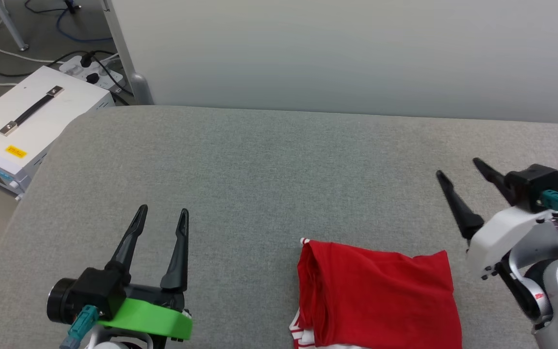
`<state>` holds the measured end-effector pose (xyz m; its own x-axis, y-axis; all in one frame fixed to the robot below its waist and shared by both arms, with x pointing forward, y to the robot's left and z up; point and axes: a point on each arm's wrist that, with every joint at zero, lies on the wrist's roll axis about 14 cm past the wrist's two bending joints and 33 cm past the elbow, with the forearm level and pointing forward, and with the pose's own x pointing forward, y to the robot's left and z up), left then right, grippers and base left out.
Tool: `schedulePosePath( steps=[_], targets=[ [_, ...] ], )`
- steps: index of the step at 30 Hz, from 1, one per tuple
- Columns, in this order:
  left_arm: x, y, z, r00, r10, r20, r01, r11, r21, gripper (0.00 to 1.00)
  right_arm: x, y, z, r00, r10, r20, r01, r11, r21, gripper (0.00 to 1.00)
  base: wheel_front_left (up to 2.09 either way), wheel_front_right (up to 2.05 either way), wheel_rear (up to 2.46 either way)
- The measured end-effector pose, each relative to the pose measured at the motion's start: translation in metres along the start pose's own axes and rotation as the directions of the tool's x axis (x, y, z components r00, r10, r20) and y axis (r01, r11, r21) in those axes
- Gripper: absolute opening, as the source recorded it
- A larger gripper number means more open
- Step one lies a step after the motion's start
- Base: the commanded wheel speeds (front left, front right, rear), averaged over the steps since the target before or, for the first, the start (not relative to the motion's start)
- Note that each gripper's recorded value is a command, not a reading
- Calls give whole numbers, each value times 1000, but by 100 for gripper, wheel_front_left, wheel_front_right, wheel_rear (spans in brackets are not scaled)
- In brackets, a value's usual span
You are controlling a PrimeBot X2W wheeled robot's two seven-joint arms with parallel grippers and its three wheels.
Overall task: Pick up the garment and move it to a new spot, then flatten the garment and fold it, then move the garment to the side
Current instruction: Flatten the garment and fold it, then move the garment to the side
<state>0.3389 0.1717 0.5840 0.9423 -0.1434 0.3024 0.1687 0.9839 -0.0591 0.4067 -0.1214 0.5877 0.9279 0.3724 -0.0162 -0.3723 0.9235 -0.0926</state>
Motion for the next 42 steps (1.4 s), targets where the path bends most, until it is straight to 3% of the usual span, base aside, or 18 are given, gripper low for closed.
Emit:
schedulePosePath(
  steps=[7, 11, 15, 22, 33, 38, 42],
  targets=[
    [7, -15, -11, 999, -47, -28, 46, 999, -20, 100, -19, -64, 14, 977, -176, 124, 186, 980, -75, 100, 0, 0, 0],
    [10, -17, -16, 998, -55, -39, 54, 998, -25, 100, -42, -90, 4, 950, -273, 150, 282, 958, -44, 100, 0, 0, 0],
    [10, -17, -19, 997, -54, -46, 53, 998, -30, 100, -59, -92, -6, 935, -314, 166, 319, 948, -1, 100, 0, 0, 0],
    [9, -9, -19, 999, -10, -42, 8, 999, -51, 100, -70, -74, -21, 935, -315, 160, 308, 949, 67, 100, 0, 0, 0],
    [7, -5, -23, 998, 8, -56, -11, 999, -52, 100, -63, -63, -26, 945, -291, 150, 281, 956, 87, 100, 0, 0, 0],
    [7, -4, -26, 998, 11, -65, -15, 999, -52, 100, -57, -53, -43, 965, -257, 47, 248, 959, 140, 100, 0, 0, 0],
    [7, -4, -30, 997, 11, -78, -15, 999, -52, 100, -60, -34, -80, 973, -181, -146, 207, 960, 189, 100, 0, 0, 0]
  ],
)
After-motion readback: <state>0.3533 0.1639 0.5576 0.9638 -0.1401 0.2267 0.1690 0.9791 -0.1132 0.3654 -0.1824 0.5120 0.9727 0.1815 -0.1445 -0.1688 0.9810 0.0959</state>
